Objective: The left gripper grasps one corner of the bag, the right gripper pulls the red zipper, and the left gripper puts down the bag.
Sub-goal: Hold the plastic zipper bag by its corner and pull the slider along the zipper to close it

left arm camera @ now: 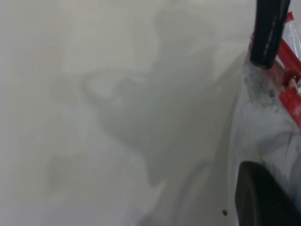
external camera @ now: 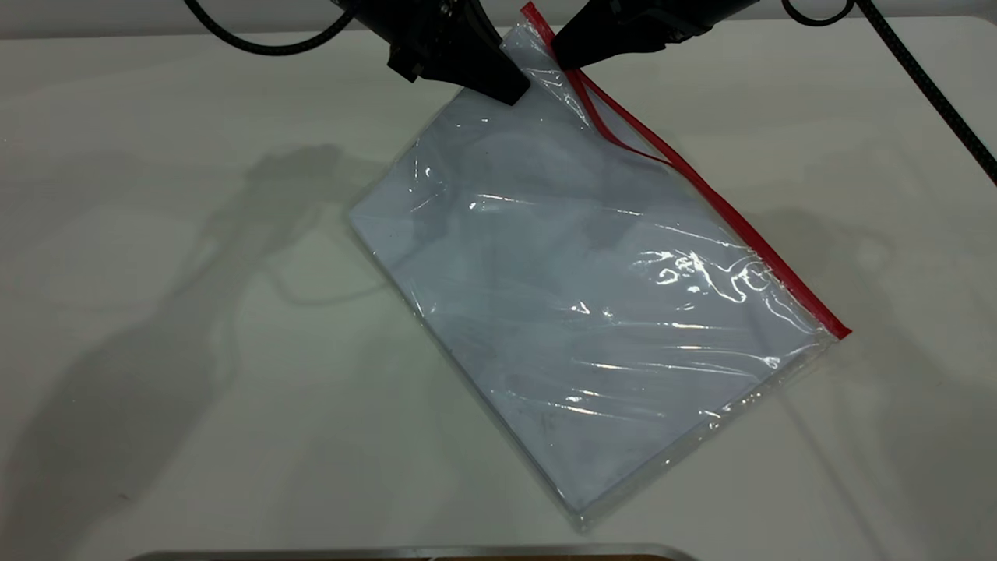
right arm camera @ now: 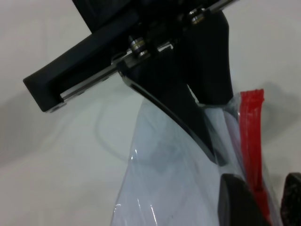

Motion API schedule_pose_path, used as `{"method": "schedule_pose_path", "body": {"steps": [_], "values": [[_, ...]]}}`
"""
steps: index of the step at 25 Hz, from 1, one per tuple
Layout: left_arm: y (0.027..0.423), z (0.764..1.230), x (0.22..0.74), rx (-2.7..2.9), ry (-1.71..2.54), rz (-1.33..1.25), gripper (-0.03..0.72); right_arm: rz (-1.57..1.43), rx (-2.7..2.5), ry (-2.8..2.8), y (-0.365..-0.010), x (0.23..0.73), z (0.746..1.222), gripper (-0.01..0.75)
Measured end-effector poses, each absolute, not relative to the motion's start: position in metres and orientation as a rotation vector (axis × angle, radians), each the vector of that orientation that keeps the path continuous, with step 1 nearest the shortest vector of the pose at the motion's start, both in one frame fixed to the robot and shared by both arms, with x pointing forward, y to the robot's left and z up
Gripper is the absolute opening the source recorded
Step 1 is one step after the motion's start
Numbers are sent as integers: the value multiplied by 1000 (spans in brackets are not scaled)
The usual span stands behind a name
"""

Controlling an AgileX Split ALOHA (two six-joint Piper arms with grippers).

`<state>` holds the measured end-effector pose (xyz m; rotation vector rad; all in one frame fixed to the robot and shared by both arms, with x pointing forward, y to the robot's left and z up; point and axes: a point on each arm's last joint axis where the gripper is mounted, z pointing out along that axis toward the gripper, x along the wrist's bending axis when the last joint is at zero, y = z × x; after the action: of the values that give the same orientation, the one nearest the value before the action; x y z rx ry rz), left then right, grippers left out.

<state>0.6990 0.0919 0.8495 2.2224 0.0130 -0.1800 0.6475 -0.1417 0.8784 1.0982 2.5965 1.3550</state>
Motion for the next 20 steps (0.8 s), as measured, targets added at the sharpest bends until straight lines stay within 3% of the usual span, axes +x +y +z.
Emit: {"method": "schedule_pose_path", "body": {"steps": [16, 20], "values": [[89, 853, 700, 2177, 81, -199, 53, 1323, 1110, 2579, -143, 649, 877, 237], [89, 853, 700, 2177, 97, -208, 53, 1321, 1111, 2577, -144, 650, 877, 145]]}}
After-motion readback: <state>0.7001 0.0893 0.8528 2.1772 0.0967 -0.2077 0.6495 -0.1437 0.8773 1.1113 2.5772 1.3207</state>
